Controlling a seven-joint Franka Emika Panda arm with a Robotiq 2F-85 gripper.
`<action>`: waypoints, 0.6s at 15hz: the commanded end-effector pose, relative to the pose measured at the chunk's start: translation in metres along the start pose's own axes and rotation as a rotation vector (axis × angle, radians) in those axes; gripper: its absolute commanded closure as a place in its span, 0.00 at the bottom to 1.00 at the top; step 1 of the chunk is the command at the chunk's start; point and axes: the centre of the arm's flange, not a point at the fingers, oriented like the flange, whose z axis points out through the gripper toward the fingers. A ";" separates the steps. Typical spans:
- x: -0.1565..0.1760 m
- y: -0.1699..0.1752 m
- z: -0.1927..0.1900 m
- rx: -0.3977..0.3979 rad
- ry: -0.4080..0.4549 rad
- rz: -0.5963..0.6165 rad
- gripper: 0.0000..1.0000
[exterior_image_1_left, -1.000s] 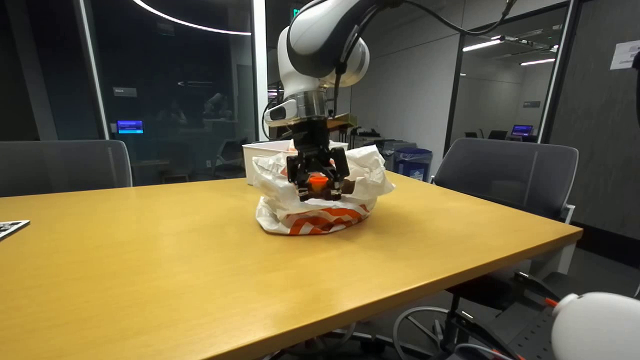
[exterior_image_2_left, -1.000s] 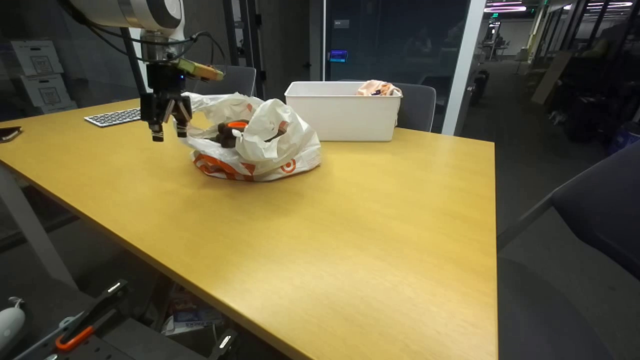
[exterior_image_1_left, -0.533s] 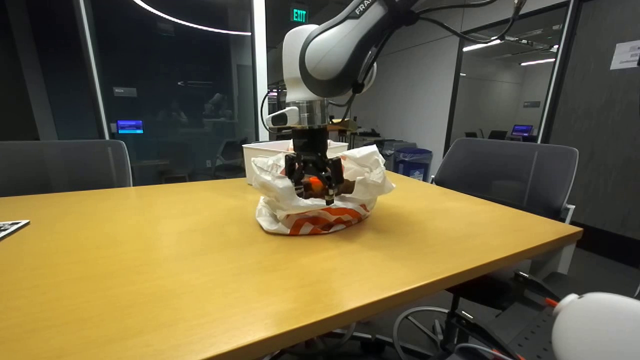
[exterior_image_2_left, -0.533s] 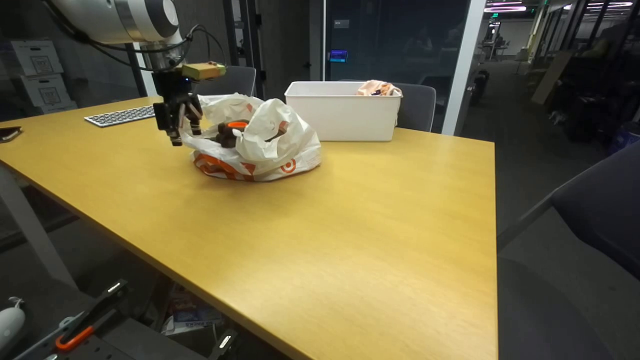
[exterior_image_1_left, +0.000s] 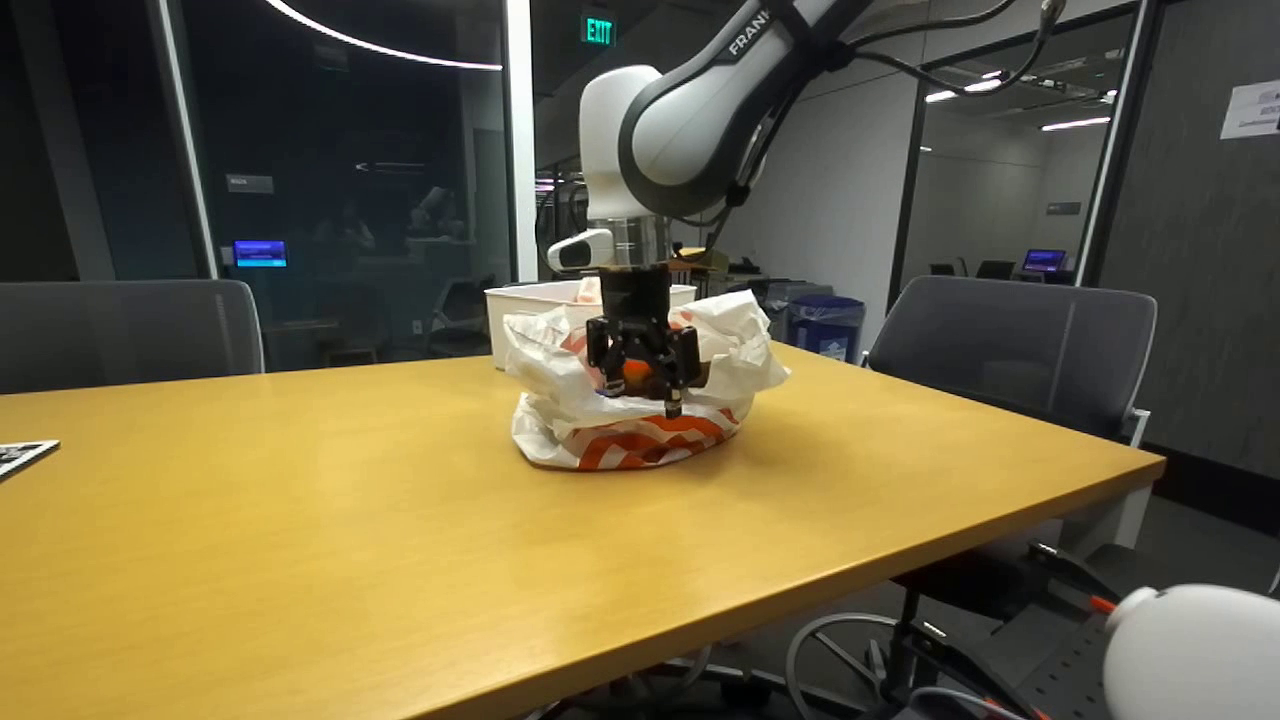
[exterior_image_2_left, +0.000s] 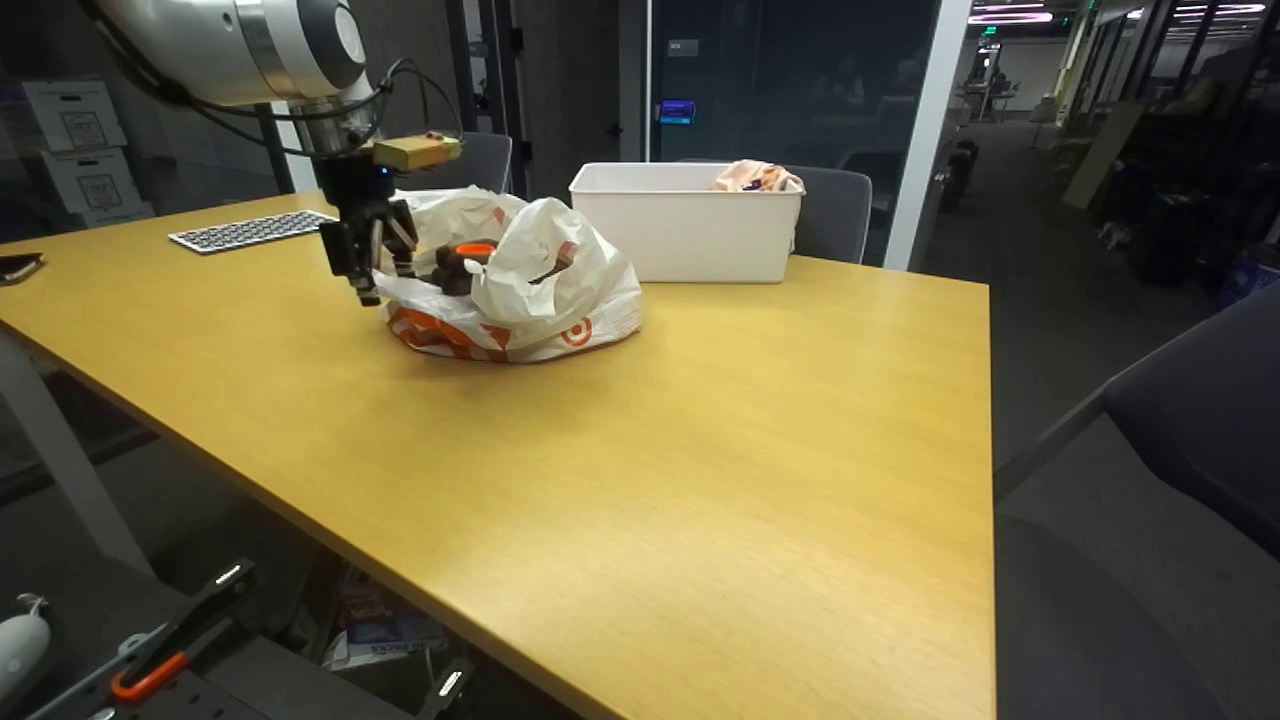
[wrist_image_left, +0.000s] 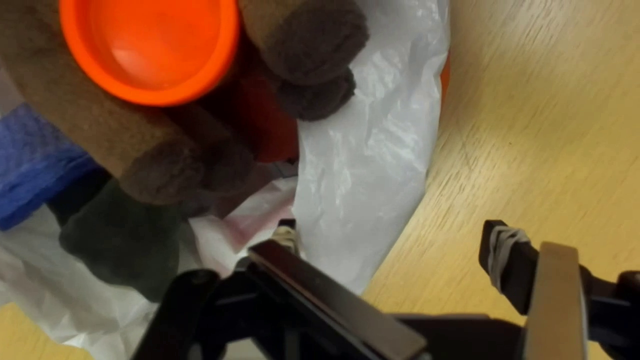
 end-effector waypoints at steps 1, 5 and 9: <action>-0.002 -0.003 0.002 -0.022 -0.003 0.003 0.36; -0.004 -0.005 0.004 -0.019 0.003 0.005 0.69; -0.007 -0.006 0.004 -0.020 0.012 0.008 0.94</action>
